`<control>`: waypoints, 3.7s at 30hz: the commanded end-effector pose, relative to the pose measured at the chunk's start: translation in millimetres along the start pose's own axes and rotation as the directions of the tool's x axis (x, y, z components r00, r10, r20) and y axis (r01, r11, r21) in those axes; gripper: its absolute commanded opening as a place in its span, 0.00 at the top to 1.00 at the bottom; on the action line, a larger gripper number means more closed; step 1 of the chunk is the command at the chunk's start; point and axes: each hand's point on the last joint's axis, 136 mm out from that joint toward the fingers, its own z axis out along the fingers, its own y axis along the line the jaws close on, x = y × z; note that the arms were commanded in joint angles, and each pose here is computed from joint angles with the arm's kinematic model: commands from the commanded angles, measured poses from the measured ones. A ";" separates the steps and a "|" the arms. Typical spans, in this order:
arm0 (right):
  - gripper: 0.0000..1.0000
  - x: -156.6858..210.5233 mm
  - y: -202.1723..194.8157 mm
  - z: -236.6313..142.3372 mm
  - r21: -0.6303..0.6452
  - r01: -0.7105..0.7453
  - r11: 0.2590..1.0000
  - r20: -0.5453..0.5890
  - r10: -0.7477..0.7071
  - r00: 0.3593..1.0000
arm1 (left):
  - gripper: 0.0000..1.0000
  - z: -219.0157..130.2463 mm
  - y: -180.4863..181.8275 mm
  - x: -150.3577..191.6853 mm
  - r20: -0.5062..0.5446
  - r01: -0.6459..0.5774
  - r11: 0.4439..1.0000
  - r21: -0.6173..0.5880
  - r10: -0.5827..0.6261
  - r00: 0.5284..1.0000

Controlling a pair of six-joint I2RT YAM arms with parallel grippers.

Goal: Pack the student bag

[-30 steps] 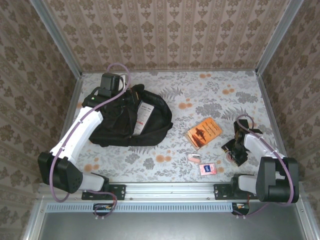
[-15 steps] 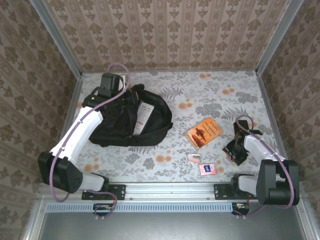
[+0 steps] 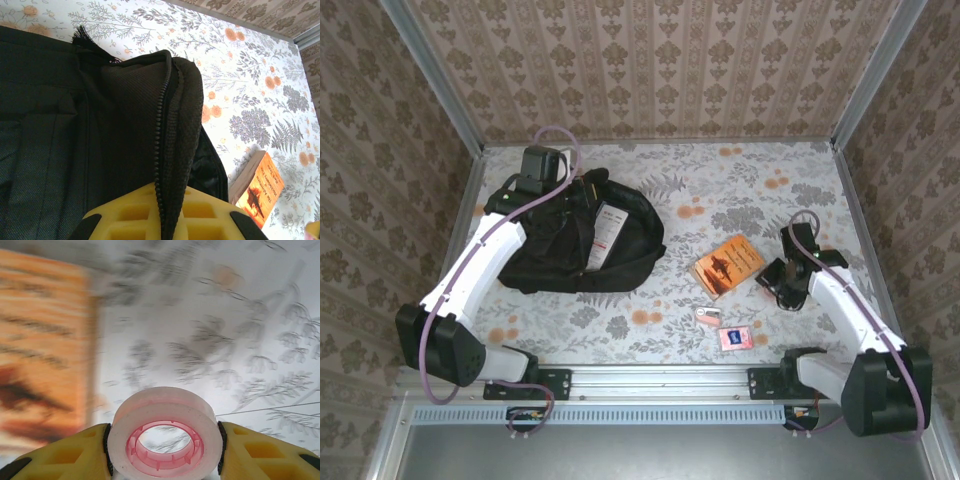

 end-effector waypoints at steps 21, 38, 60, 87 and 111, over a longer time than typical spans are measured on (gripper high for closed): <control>0.52 127.6 352.7 -46.4 -0.598 0.407 0.690 -0.009 -0.514 0.858 | 1.00 -39.8 -36.0 -24.3 0.092 -0.117 0.993 0.027 0.114 0.989; 0.20 186.9 442.0 37.6 -0.616 0.204 0.761 -0.185 -0.391 0.902 | 1.00 -63.1 -49.1 -36.2 0.153 -0.116 0.991 0.067 0.104 0.983; 0.20 164.2 410.2 -58.6 -0.739 0.427 0.521 0.065 -0.575 0.815 | 1.00 -49.4 -27.5 -28.0 0.135 -0.099 0.995 0.010 0.097 0.986; 0.12 123.8 84.5 -14.0 -0.104 0.855 0.508 -0.108 -0.860 0.498 | 1.00 -31.7 -11.1 -19.3 0.114 -0.067 0.998 0.000 0.066 0.991; 0.05 137.1 62.6 52.6 -0.026 0.893 0.450 -0.297 -0.856 0.423 | 1.00 -26.2 -10.0 -15.8 0.095 -0.064 0.998 0.006 0.063 0.993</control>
